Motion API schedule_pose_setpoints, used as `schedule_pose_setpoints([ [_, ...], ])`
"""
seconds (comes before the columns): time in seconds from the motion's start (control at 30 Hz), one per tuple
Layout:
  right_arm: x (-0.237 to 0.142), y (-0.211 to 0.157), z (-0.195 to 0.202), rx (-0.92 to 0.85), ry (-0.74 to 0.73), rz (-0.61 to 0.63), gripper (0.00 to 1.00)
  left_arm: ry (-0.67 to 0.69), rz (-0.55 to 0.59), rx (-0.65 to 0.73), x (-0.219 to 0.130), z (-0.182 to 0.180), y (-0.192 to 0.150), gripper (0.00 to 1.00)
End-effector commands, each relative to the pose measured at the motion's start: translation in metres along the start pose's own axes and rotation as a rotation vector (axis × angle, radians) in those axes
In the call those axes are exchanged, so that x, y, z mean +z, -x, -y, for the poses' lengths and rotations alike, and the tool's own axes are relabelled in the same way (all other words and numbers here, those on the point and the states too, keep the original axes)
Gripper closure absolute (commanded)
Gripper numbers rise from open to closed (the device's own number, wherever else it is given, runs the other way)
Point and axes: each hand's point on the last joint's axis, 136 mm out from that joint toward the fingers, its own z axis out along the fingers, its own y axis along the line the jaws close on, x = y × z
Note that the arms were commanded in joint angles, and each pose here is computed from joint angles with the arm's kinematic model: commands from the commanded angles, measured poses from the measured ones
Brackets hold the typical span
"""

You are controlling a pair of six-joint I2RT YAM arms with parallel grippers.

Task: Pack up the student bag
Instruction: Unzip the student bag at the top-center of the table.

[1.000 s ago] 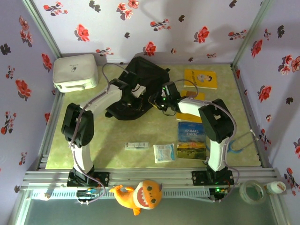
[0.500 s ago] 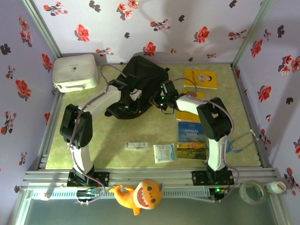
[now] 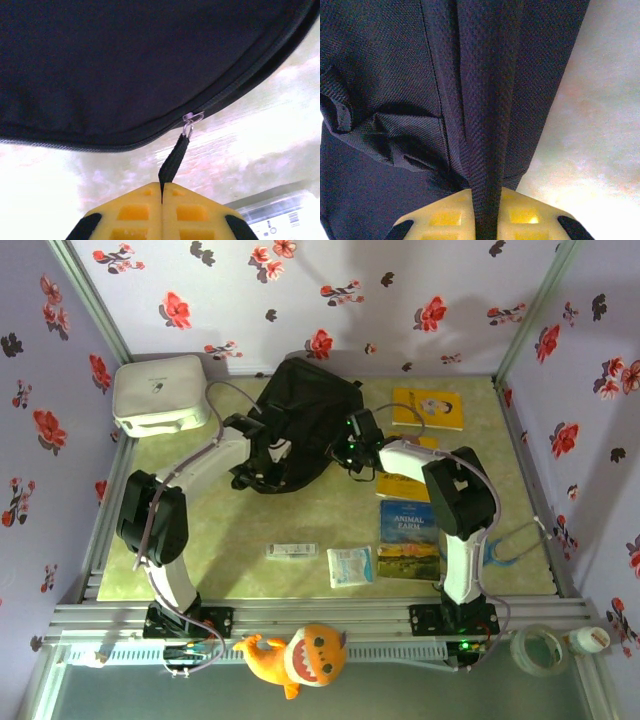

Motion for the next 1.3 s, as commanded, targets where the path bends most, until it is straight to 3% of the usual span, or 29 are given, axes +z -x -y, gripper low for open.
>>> schedule_pose_setpoints([
  [0.0,-0.005,0.028,0.021,-0.006,-0.095,0.093,0.89,0.075,-0.047,0.015,-0.012,-0.022,-0.022,1.0],
  [0.27,-0.007,0.062,0.026,-0.049,-0.141,0.148,0.9,0.061,-0.008,0.029,-0.009,-0.028,-0.018,1.0],
  [0.4,-0.017,0.061,0.001,-0.034,-0.02,0.126,0.69,-0.088,0.075,0.063,-0.018,0.008,0.007,1.0],
  [0.5,-0.032,0.053,-0.017,0.008,0.07,0.111,0.6,-0.188,0.143,0.131,-0.03,0.045,0.024,1.0],
  [0.8,-0.071,0.01,0.025,0.234,0.018,0.079,0.34,-0.326,0.241,0.212,-0.038,0.114,0.055,1.0],
  [1.07,-0.076,-0.024,0.039,0.339,0.044,-0.015,0.29,-0.389,0.267,0.231,-0.027,0.151,0.068,1.0],
  [1.27,-0.064,-0.03,0.034,0.354,0.075,-0.049,0.36,-0.383,0.247,0.241,-0.022,0.151,0.066,1.0],
])
